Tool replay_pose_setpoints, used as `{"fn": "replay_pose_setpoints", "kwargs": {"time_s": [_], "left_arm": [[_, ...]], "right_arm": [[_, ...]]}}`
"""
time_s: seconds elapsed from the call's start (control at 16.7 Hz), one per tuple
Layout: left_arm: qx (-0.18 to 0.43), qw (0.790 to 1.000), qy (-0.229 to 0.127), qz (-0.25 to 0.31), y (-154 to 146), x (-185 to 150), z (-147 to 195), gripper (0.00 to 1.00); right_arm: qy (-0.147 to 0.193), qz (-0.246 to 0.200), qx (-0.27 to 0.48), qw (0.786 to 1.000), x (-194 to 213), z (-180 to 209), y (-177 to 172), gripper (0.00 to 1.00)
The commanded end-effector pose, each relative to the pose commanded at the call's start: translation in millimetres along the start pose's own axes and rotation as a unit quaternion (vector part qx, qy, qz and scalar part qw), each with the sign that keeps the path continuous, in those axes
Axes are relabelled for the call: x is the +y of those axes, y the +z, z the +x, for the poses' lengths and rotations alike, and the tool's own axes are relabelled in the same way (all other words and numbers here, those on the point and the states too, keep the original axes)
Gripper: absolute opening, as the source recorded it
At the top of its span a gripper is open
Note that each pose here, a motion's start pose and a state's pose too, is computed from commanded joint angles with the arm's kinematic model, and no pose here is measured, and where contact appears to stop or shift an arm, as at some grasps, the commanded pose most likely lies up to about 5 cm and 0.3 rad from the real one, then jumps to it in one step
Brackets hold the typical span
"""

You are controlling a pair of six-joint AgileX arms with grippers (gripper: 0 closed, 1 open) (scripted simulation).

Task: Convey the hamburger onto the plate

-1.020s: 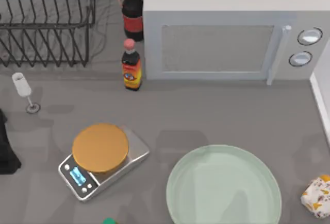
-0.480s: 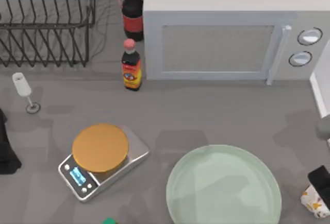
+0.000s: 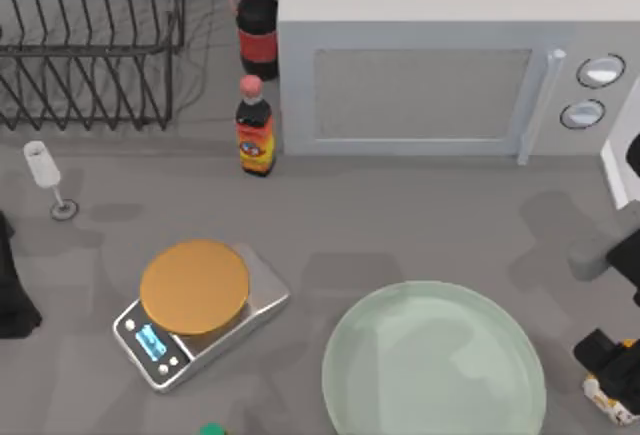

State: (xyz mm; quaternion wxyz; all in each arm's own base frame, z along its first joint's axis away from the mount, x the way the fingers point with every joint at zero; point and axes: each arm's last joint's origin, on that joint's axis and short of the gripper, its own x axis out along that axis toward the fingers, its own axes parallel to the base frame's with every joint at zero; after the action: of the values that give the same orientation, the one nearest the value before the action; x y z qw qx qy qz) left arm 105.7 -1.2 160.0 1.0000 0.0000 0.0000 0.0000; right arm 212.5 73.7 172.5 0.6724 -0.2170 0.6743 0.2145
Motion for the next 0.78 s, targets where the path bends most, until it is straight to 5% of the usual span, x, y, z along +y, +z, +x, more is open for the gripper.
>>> {"fn": "replay_pose_setpoints", "kwargs": {"time_s": [0.36, 0.78], "left_arm": [[0.000, 1.000, 0.000, 0.000, 0.0, 0.0, 0.0, 1.00], [0.000, 1.000, 0.000, 0.000, 0.0, 0.0, 0.0, 1.00]], "right_arm": [[0.001, 0.001, 0.002, 1.000, -0.6, 9.8, 0.1, 1.00], [-0.001, 0.000, -0.003, 1.000, -0.6, 71.7, 1.7, 1.00]]}}
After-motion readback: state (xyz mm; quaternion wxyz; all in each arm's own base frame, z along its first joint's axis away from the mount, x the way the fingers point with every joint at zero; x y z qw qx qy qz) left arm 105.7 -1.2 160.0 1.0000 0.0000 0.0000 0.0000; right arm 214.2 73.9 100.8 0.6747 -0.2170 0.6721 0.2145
